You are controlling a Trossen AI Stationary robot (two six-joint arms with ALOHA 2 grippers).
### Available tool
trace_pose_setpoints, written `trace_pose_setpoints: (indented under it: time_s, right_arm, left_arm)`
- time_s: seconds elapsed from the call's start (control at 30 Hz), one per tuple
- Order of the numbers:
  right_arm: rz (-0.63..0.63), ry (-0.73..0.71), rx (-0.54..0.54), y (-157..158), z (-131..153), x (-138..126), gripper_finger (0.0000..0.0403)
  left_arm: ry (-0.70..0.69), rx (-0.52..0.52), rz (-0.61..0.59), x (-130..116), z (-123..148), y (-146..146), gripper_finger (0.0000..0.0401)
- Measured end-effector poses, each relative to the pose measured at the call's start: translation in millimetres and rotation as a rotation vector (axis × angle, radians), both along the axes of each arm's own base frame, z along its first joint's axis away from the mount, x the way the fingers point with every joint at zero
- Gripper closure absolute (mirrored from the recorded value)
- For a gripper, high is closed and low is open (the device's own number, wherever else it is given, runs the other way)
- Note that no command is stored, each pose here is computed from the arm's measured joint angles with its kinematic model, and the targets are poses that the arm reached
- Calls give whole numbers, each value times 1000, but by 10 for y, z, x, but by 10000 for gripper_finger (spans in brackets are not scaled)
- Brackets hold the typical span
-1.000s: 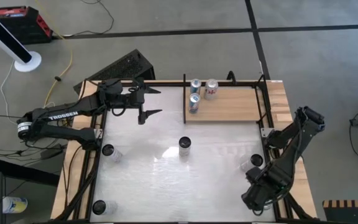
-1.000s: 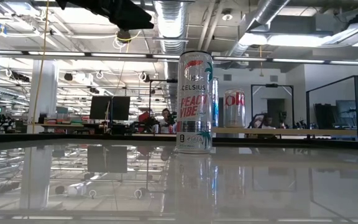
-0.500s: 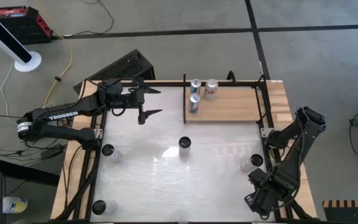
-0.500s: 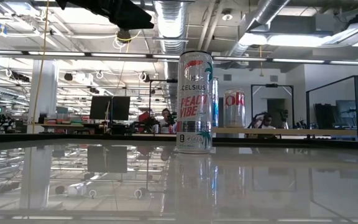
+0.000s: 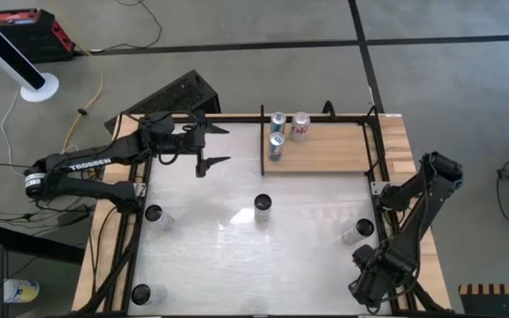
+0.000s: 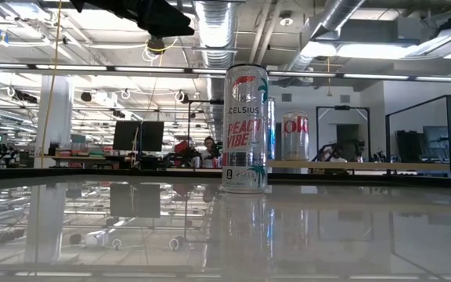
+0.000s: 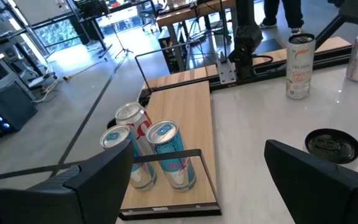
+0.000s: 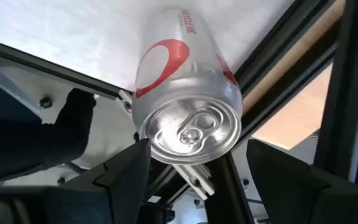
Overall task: Place canned beverage on shelf
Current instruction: Put the red-silver soda can on the shelf aligned with the other red-silver soda can
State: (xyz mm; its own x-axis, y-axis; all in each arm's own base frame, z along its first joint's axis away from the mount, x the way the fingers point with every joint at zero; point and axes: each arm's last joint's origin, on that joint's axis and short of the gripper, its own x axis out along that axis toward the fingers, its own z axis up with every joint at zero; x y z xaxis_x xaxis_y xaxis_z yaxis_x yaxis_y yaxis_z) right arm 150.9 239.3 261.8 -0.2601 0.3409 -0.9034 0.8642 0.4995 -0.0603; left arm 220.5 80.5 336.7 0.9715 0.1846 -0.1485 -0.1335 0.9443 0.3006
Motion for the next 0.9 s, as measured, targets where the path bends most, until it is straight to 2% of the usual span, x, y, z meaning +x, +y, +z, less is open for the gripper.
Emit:
trace_pose_setpoints:
  time_s: [0.5,0.9]
  right_arm:
    - [49,4,-1,-34,-102,-31,111]
    - [-21,-9,-23,-235,53,-51,112]
  left_arm:
    - [-1,-5,1,0,0,0,56]
    - [1,-6,2,0,-2,0,56]
